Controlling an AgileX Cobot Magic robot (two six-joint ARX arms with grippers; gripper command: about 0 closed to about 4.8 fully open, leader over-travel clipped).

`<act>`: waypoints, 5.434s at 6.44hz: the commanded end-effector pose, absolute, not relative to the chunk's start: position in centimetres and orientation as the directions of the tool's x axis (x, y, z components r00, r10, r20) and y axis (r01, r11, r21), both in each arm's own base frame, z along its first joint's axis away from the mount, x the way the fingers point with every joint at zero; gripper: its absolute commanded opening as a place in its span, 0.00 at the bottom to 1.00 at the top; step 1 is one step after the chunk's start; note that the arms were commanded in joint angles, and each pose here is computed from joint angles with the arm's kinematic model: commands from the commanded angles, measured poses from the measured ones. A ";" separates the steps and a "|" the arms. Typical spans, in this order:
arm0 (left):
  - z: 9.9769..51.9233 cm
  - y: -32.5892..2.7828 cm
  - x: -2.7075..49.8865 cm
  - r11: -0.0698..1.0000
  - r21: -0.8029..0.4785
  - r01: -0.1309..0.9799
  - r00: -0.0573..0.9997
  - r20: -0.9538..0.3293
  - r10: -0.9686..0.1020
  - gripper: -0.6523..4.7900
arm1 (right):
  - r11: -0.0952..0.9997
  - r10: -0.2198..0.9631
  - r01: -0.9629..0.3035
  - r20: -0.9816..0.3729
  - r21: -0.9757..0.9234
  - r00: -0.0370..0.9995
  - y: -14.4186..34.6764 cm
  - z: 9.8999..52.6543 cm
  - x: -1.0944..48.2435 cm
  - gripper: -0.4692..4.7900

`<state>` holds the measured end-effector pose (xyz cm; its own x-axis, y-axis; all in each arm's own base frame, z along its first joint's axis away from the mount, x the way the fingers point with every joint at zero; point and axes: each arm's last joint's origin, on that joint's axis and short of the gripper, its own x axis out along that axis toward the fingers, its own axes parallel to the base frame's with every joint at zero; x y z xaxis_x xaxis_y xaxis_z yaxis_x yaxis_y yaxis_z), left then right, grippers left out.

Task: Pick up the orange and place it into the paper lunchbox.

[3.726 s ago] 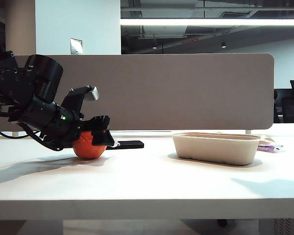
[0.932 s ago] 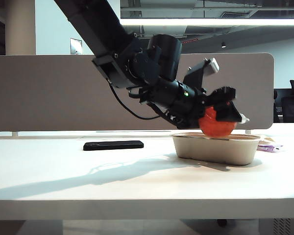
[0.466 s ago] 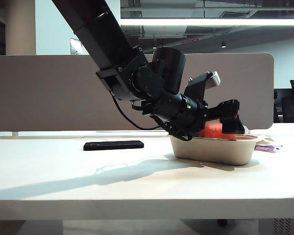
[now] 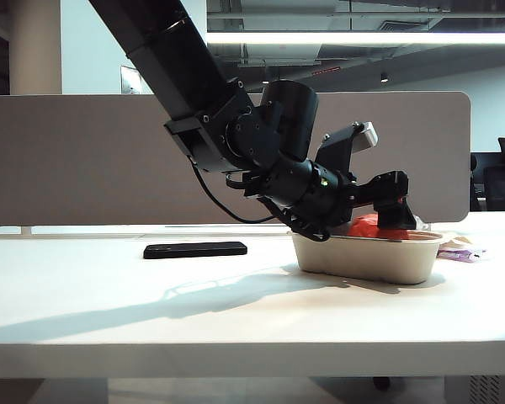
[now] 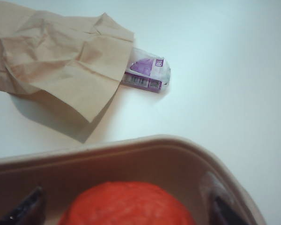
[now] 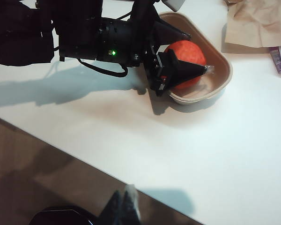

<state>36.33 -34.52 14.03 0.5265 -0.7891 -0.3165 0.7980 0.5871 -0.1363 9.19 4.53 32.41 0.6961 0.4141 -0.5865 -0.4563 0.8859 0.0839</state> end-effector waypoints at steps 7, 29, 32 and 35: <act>30.2 -21.2 22.3 0.536 -0.005 0.844 0.443 -0.557 -0.702 0.11 | 0.880 0.445 -0.469 -0.486 0.080 0.752 3.9 33.2 7.9 0.08; 16.8 0.3 9.6 0.999 0.025 0.022 1.000 -0.010 -0.022 0.11 | 0.872 0.490 -0.489 -0.108 0.034 0.865 1.8 26.4 3.4 0.08; 16.3 -0.1 9.8 0.999 0.026 0.021 1.000 -0.020 -0.021 0.11 | 0.872 0.490 -0.489 -0.108 0.034 0.865 1.8 26.4 3.4 0.08; 16.3 -0.3 9.8 0.999 0.027 0.018 1.000 -0.019 -0.018 0.12 | 0.872 0.490 -0.489 -0.108 0.034 0.865 1.8 26.4 3.4 0.08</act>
<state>9.77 -0.36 16.14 0.9990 -0.0255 -0.0357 0.0265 0.9993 0.0263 3.42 1.84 26.20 0.8642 0.4880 -0.1227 -0.4873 0.8724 0.0376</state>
